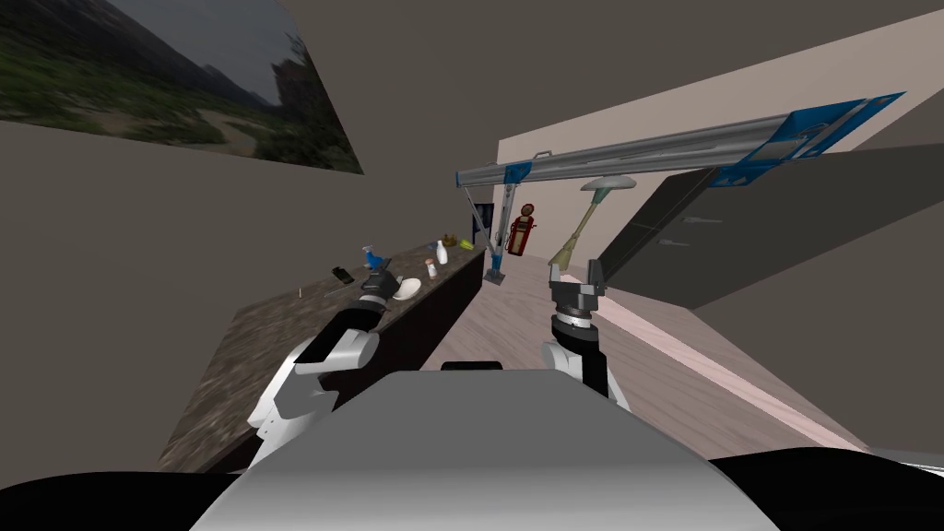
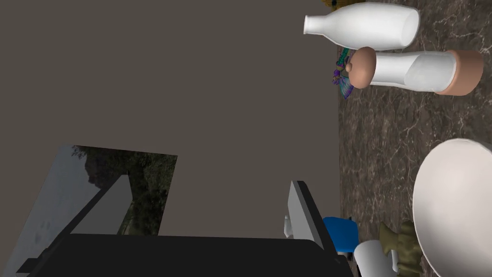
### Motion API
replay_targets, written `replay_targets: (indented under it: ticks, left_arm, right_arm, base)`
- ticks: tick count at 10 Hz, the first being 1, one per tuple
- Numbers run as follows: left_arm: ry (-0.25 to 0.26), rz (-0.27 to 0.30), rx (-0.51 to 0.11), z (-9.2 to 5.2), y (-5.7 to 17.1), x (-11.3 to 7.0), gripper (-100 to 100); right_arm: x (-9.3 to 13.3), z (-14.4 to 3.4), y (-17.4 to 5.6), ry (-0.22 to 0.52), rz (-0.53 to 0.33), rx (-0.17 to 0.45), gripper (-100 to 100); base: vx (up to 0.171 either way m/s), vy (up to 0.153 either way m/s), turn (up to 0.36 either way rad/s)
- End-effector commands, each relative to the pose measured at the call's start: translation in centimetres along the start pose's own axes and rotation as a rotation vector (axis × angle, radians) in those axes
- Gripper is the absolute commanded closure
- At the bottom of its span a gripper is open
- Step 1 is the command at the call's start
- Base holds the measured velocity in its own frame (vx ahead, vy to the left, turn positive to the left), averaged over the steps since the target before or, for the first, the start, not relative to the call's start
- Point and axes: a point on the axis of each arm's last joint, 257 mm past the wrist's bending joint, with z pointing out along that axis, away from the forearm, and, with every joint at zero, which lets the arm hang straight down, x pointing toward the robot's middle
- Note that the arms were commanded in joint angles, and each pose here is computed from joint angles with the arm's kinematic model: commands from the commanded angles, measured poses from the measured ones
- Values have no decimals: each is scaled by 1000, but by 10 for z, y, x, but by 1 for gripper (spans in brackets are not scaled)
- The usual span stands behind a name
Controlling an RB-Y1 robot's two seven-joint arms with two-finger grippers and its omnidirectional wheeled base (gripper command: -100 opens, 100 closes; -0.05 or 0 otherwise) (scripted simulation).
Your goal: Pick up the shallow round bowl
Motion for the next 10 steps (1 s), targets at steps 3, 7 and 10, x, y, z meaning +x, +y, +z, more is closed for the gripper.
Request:
replay_targets:
  ticks: [3,7,10]
  left_arm:
    - [-8,-34,-70,1,11,-6,-100]
    - [-23,-54,-160,0,30,-11,-100]
    - [-31,-72,-220,-2,41,-14,-100]
  right_arm:
    - [0,0,0,0,0,0,0]
    - [0,0,0,0,0,0,0]
    - [0,0,0,0,0,0,0]
  base:
    - [5,-20,-3]
    - [12,-21,-1]
    - [18,-24,1]
